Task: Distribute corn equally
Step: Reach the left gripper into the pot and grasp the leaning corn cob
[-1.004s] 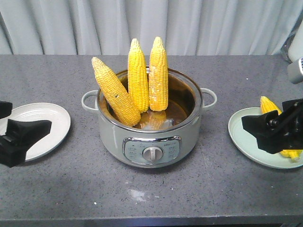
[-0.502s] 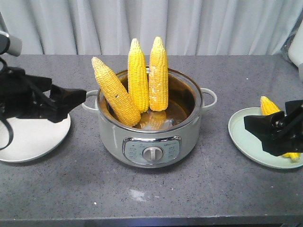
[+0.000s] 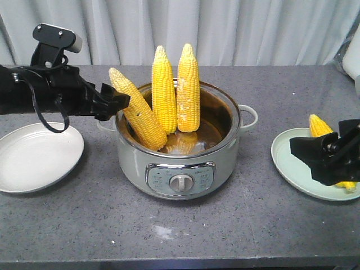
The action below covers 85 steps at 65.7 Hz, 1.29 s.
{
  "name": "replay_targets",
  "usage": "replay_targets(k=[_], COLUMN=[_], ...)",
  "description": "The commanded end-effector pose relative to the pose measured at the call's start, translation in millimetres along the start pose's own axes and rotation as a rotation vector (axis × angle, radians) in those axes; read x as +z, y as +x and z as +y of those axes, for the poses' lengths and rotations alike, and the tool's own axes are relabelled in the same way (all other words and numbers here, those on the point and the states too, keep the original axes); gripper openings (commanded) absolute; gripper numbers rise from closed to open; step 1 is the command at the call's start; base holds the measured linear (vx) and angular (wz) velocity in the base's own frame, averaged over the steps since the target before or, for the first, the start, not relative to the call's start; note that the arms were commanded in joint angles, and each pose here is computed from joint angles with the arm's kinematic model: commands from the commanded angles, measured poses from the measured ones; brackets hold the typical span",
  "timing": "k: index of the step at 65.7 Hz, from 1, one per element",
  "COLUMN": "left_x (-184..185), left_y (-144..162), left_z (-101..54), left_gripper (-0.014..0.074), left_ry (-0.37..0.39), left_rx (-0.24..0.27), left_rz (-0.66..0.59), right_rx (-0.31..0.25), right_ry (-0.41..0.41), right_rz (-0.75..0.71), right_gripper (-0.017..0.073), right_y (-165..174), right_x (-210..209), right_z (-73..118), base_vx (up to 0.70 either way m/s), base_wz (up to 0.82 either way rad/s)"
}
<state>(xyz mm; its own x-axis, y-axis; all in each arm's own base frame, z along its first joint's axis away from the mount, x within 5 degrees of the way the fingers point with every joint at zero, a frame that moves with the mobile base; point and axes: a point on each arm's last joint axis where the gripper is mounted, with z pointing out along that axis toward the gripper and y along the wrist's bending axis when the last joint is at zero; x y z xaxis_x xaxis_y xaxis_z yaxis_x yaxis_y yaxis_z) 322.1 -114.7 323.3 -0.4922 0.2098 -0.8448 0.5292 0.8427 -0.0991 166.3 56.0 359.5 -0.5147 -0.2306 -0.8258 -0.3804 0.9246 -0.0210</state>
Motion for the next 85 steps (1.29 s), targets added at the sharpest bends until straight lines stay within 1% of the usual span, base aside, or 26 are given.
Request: replay_targets(k=[1,9,17,29,38,47,52,71,78,85], left_x=[-6,7,23,42,51,59,61,61,61,61], left_y=[-24,-30,-35,-39,-40,-38,-36,-36,-36,-36], left_z=[-5.4,-13.1,-21.3,-30.8,-43.9,-55.8,-60.6,-62.0,-62.0,-62.0], left_gripper=[0.0581,0.0581,0.0581,0.0579,0.0579,0.0561,0.0526,0.0285,0.0235,0.0227], left_ry=[0.003,0.032,0.055,0.080,0.107,0.130,0.139,0.142,0.142,0.142], left_rx=[0.003,0.022,0.057,0.072,0.092,0.160,0.188,0.189,0.189,0.189], left_rz=[-0.092,-0.087,-0.084,-0.082,-0.080,-0.074,-0.071,-0.071,-0.071,-0.071], right_rx=[-0.013,-0.013,-0.013,-0.013,-0.013,-0.013,-0.013,-0.013,-0.013,-0.013], right_ry=[0.015,0.015,0.015,0.015,0.015,0.015,0.015,0.015,0.015,0.015], right_rz=[-0.098,-0.098,-0.098,-0.098,-0.098,-0.098,-0.098,-0.098,-0.098,-0.097], right_gripper=[0.0594,0.0594,0.0594,0.0594,0.0594,0.0594,0.0594,0.0594,0.0594,0.0594], right_y=[-12,-12,-12,-12,-12,-12,-12,-12,-12,-12], right_x=[-8,-8,-8,-8,-8,-8,-8,-8,-8,-8], right_z=[-1.2,-1.2,-1.2,-1.2,-1.2,-1.2,-1.2,-1.2,-1.2,-1.2], base_vx=[0.00,0.00,0.00,0.00,0.00,0.00,0.00,0.00,0.00,0.00], base_wz=[0.00,0.00,0.00,0.00,0.00,0.00,0.00,0.00,0.00,0.00])
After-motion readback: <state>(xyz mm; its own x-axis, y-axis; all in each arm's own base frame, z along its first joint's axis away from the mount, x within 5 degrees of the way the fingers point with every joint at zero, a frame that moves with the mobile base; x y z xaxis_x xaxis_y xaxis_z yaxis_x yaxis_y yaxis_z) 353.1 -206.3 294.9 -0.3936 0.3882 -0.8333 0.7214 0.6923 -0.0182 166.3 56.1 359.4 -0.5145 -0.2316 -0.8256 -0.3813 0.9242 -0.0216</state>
